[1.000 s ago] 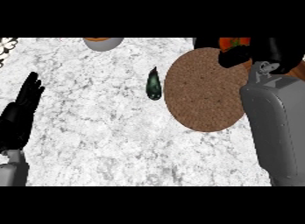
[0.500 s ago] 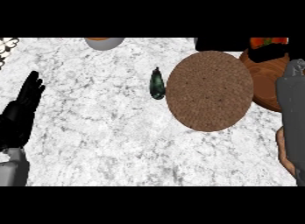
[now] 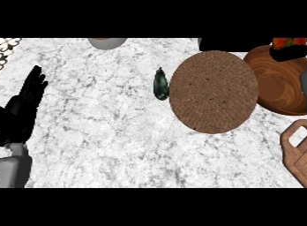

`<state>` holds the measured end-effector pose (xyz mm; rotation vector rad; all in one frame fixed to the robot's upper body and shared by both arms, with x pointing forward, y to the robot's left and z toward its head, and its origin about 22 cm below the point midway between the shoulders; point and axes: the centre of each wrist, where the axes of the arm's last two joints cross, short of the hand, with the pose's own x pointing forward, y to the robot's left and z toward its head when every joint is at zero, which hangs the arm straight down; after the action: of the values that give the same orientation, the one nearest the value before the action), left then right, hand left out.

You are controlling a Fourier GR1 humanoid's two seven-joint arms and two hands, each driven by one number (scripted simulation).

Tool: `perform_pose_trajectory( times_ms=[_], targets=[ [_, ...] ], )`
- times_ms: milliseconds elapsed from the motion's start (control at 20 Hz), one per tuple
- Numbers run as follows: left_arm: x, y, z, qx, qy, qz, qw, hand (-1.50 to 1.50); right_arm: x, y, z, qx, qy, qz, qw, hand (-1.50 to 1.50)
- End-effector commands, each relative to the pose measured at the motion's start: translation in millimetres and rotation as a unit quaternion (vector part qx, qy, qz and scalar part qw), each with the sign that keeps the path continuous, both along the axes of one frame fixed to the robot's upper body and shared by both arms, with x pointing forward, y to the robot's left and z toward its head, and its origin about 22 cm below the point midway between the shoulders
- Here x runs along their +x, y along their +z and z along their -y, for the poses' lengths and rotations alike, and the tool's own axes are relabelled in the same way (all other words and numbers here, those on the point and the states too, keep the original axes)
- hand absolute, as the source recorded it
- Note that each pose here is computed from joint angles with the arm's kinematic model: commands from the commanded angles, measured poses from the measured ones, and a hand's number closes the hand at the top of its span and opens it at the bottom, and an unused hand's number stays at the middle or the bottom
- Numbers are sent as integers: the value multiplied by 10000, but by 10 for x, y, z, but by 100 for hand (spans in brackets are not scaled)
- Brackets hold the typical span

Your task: Pick the tomato from the placemat and place it in the bowl

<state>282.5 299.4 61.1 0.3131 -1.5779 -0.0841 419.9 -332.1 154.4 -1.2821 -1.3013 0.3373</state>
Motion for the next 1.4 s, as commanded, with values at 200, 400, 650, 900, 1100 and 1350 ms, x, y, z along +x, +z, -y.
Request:
perform_pose_trajectory(
  times_ms=[200,400,650,900,1100,1350],
  targets=[
    [-80,-35,83,-47,-39,-26,10000,0,-18,-431,416,666,-625,-1603,9828,-150],
    [33,-19,96,-58,-20,59,10000,0,-162,-660,690,719,-22,-1694,9829,-150],
    [6,-31,61,-7,46,69,10000,0,-159,-512,758,1922,137,-260,9809,-150],
    [-81,-23,-92,18,117,-16,9999,0,-308,-204,1125,3082,117,1612,9375,-150],
    [-79,-90,-113,-27,113,-44,9999,0,-696,-179,1653,3486,274,1893,9176,-150],
    [-51,-68,-211,-78,229,-2,9997,0,-1241,-512,2050,3688,174,1599,9155,-150]
  ],
)
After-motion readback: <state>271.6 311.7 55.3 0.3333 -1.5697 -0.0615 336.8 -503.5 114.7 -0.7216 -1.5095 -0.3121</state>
